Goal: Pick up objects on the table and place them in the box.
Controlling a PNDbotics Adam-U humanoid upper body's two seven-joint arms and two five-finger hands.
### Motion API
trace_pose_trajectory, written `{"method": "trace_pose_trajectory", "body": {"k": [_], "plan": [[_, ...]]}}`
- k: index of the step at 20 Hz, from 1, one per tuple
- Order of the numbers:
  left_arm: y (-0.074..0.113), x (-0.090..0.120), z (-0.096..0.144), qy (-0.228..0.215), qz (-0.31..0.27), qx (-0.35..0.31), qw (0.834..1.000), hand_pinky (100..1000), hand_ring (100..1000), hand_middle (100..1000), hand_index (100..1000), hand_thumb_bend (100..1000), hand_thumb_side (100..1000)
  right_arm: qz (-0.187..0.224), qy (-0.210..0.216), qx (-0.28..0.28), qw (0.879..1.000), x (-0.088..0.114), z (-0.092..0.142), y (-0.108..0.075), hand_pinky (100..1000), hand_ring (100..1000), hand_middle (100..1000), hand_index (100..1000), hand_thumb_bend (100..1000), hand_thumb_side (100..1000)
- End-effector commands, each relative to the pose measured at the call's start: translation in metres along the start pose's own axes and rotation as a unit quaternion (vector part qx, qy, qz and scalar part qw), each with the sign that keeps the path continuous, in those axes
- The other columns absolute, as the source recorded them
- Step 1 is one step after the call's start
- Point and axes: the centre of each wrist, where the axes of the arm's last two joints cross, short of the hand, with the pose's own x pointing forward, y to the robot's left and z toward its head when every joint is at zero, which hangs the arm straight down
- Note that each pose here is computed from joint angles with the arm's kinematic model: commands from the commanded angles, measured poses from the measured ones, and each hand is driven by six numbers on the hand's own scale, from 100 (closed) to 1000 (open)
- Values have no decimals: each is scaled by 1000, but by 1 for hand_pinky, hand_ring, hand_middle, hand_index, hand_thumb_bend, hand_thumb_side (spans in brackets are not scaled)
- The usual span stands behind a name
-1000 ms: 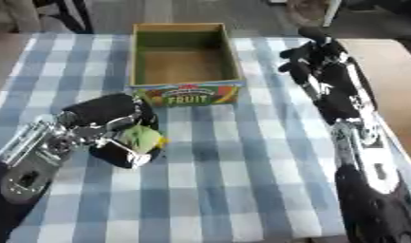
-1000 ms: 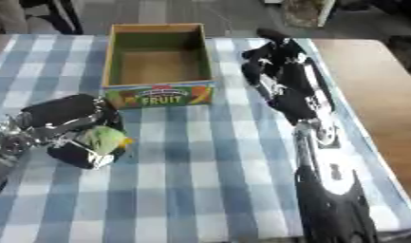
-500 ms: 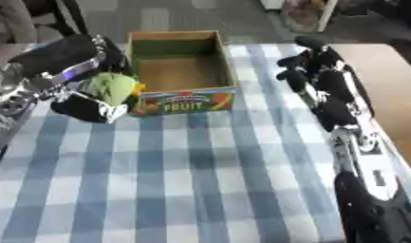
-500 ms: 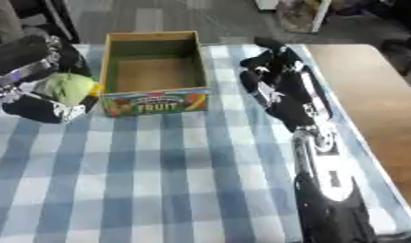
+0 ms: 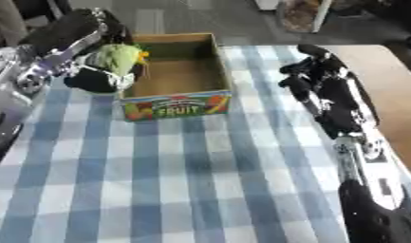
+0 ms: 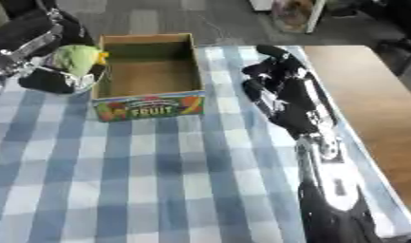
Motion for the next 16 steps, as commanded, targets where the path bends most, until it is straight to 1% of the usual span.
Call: {"method": "trace_pose_trajectory", "body": {"k": [1, 6, 10, 12, 14, 16], "plan": [[1, -15, -9, 6, -4, 28, 1000, 100, 100, 288, 513, 100, 190, 4, -18, 15, 1000, 8, -11, 2, 603, 696, 497, 820, 479, 255], [-13, -33, -20, 24, 13, 62, 998, 100, 100, 286, 516, 100, 200, 3, -26, 29, 999, 10, -18, 6, 603, 696, 497, 820, 478, 255], [-22, -43, -23, 37, 20, 90, 995, 100, 115, 299, 527, 100, 184, 5, -32, 34, 999, 12, -22, 6, 603, 697, 497, 820, 477, 254], [-28, -48, -22, 45, 19, 92, 995, 100, 139, 319, 544, 100, 182, 5, -34, 35, 999, 13, -24, 7, 603, 697, 497, 820, 477, 254], [-32, -52, -20, 54, 20, 96, 994, 100, 161, 336, 560, 100, 144, 7, -36, 35, 999, 14, -25, 6, 603, 697, 496, 820, 476, 253], [-35, -56, -18, 61, 17, 99, 993, 100, 187, 361, 594, 100, 136, 8, -38, 34, 999, 15, -26, 5, 603, 697, 496, 820, 476, 253]]}}
